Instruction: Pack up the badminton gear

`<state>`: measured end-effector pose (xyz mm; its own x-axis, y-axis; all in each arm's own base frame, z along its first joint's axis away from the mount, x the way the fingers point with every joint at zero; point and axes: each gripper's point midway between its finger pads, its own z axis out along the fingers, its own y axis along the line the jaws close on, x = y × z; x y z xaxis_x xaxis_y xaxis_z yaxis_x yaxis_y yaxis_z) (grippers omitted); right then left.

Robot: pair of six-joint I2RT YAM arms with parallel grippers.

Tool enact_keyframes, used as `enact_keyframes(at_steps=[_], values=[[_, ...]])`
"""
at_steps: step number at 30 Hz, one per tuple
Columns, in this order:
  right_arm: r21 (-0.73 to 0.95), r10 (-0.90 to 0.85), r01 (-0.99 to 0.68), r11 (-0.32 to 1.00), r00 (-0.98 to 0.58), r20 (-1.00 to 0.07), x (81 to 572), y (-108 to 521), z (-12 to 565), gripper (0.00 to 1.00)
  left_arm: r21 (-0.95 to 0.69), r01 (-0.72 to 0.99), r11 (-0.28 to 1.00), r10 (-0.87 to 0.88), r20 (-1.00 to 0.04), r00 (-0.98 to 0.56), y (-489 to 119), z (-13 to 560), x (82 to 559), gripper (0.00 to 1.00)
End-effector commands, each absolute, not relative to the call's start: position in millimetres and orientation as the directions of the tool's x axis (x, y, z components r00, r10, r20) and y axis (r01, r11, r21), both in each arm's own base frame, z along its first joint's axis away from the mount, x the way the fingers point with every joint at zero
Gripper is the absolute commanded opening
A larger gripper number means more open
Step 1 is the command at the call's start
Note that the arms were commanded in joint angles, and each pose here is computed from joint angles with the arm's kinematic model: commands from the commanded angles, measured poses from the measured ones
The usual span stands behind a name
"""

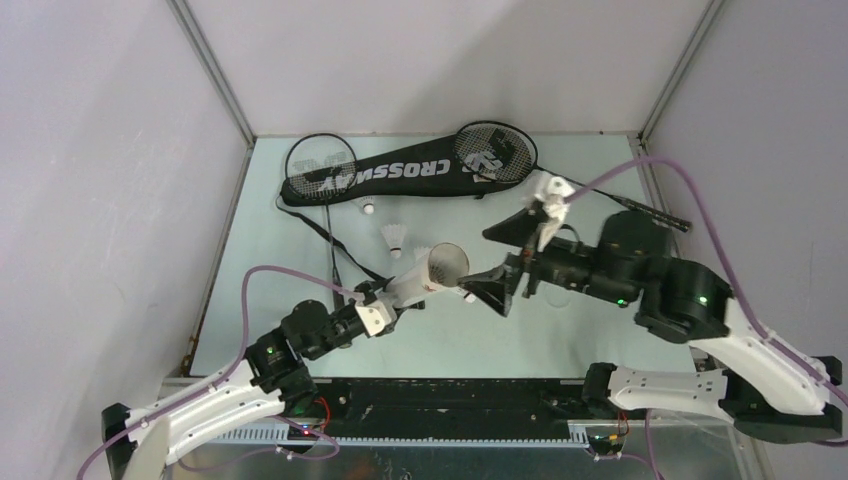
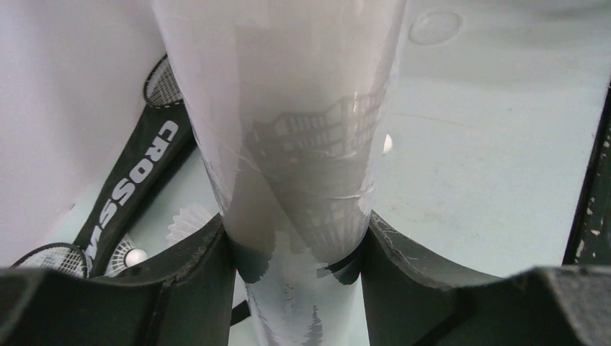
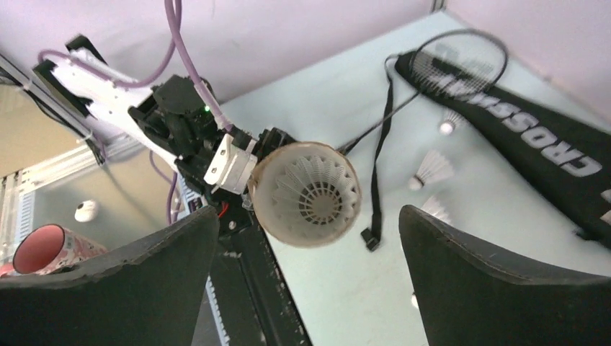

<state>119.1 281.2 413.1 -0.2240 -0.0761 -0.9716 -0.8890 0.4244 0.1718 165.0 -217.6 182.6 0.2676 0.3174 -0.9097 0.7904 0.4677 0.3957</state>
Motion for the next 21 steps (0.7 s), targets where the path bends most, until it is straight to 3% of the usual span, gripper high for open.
enact_keyframes(at_steps=[1,6,12,16,21], values=[[0.103,0.038,-0.892,0.439,-0.097,-0.995,118.0,255.6,460.1,0.99,0.375,0.737,0.562,0.214,-0.927,0.309,-215.6,215.6,173.4,0.0],[0.132,0.08,-0.817,0.562,-0.106,-0.991,142.1,236.3,452.1,0.99,0.33,0.664,0.671,0.184,-0.942,0.281,-201.2,224.5,187.6,0.0],[0.221,0.045,-0.606,0.764,-0.291,-0.956,216.1,222.8,362.3,0.99,0.116,0.425,0.898,0.022,-0.975,0.219,-157.7,257.0,216.6,0.0],[0.242,-0.056,-0.667,0.705,-0.392,-0.918,258.0,255.4,299.2,0.98,-0.013,0.239,0.971,-0.053,-0.985,0.162,-125.0,267.4,228.3,0.0],[0.166,-0.213,-0.844,0.509,-0.31,-0.926,298.9,322.2,250.6,0.97,-0.01,0.004,1.0,-0.011,-0.997,0.077,-88.3,261.3,235.3,0.0]])
